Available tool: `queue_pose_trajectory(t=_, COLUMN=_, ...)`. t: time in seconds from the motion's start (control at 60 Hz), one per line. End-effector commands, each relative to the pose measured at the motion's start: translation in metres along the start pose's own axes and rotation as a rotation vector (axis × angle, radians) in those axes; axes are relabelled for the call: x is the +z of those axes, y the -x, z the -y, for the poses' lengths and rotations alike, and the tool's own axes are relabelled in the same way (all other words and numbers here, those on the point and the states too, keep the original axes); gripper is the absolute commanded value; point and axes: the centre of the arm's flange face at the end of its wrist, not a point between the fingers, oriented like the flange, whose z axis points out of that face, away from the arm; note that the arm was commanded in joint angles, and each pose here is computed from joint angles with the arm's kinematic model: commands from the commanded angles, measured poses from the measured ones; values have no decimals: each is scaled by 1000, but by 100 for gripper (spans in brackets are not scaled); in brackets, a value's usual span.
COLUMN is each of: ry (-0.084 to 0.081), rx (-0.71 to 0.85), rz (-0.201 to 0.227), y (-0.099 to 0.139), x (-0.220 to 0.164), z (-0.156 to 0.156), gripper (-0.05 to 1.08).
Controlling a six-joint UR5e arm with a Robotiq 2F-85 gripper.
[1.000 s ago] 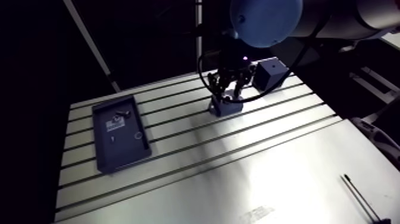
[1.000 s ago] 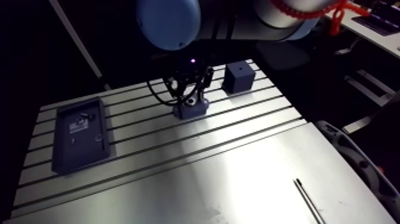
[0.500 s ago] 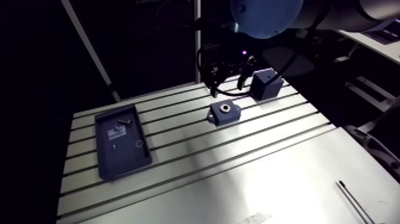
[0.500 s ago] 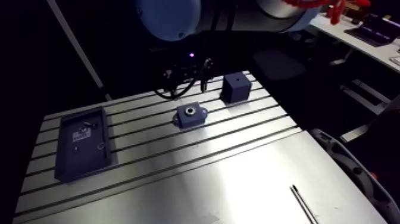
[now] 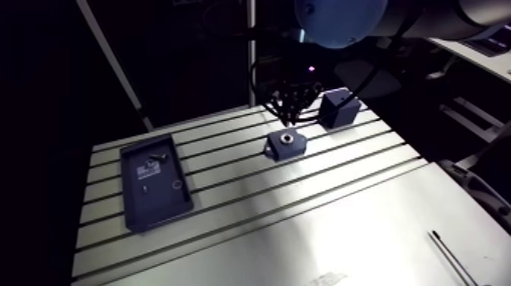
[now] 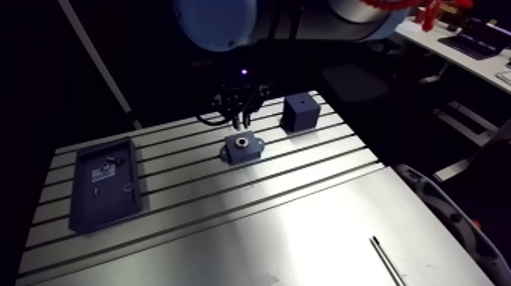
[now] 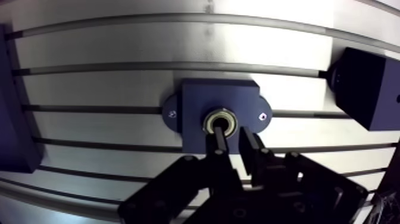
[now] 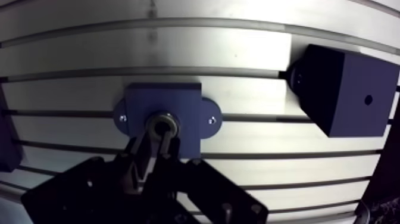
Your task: Pick up the bearing and press it into the housing until flush.
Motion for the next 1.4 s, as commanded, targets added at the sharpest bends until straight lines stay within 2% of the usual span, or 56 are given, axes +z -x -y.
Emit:
queue_pose_trajectory(t=0.017, ry=0, rx=-1, rz=12, y=0, x=6, z=2, gripper=107)
queue_pose_trajectory(t=0.4, ry=-6, rx=-1, rz=31, y=1, x=19, z=2, gripper=107)
queue_pose_trajectory(t=0.8, ry=-2, rx=-2, rz=41, y=0, x=28, z=1, gripper=107)
queue_pose_trajectory(t=1.05, ry=-6, rx=-5, rz=52, y=0, x=34, z=1, gripper=107)
queue_pose_trajectory(t=1.167, ry=-8, rx=-3, rz=53, y=1, x=35, z=1, gripper=107)
queue_pose_trajectory(t=1.4, ry=-3, rx=-8, rz=39, y=-1, x=34, z=2, gripper=107)
